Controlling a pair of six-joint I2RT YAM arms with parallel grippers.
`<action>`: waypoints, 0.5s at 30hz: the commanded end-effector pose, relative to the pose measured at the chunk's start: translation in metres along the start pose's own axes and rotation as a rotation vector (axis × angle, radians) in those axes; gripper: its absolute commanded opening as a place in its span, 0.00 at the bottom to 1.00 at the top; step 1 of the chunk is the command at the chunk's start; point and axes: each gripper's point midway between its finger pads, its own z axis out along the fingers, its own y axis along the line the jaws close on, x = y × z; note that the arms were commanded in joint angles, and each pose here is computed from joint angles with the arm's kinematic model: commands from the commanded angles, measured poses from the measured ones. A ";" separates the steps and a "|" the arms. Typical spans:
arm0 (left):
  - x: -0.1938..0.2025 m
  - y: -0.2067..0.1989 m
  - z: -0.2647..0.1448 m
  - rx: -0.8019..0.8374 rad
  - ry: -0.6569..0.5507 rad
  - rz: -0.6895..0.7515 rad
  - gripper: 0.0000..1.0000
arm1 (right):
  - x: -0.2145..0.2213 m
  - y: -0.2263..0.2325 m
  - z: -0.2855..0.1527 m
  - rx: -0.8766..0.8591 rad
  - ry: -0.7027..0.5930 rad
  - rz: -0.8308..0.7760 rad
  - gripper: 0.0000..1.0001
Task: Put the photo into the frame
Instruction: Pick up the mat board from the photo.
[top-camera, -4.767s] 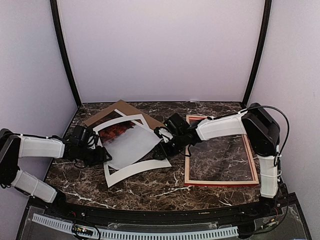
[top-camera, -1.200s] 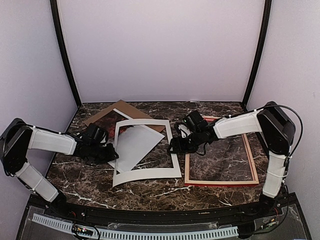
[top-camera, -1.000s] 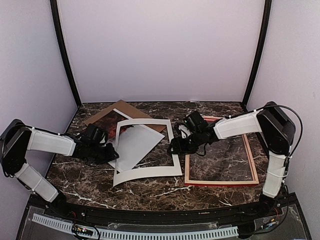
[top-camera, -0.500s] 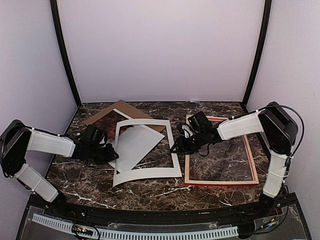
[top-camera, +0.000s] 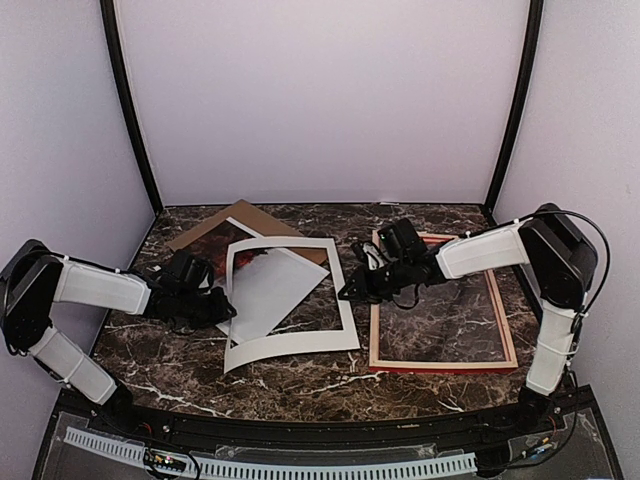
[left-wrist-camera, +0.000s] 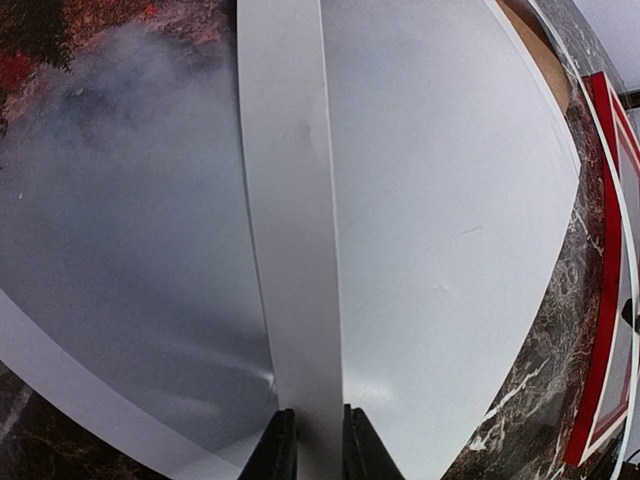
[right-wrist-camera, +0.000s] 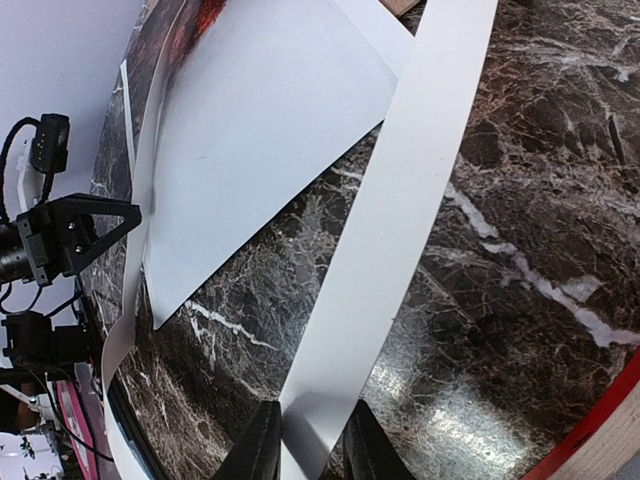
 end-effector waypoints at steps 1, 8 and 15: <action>0.001 0.003 -0.003 -0.015 -0.012 0.026 0.18 | -0.016 0.017 -0.012 -0.059 -0.047 -0.025 0.21; -0.002 0.004 -0.004 -0.032 -0.023 0.040 0.20 | -0.022 0.026 -0.020 -0.085 -0.061 -0.038 0.07; -0.007 0.002 -0.009 -0.038 -0.039 0.061 0.26 | -0.027 0.029 -0.032 -0.080 -0.080 -0.051 0.00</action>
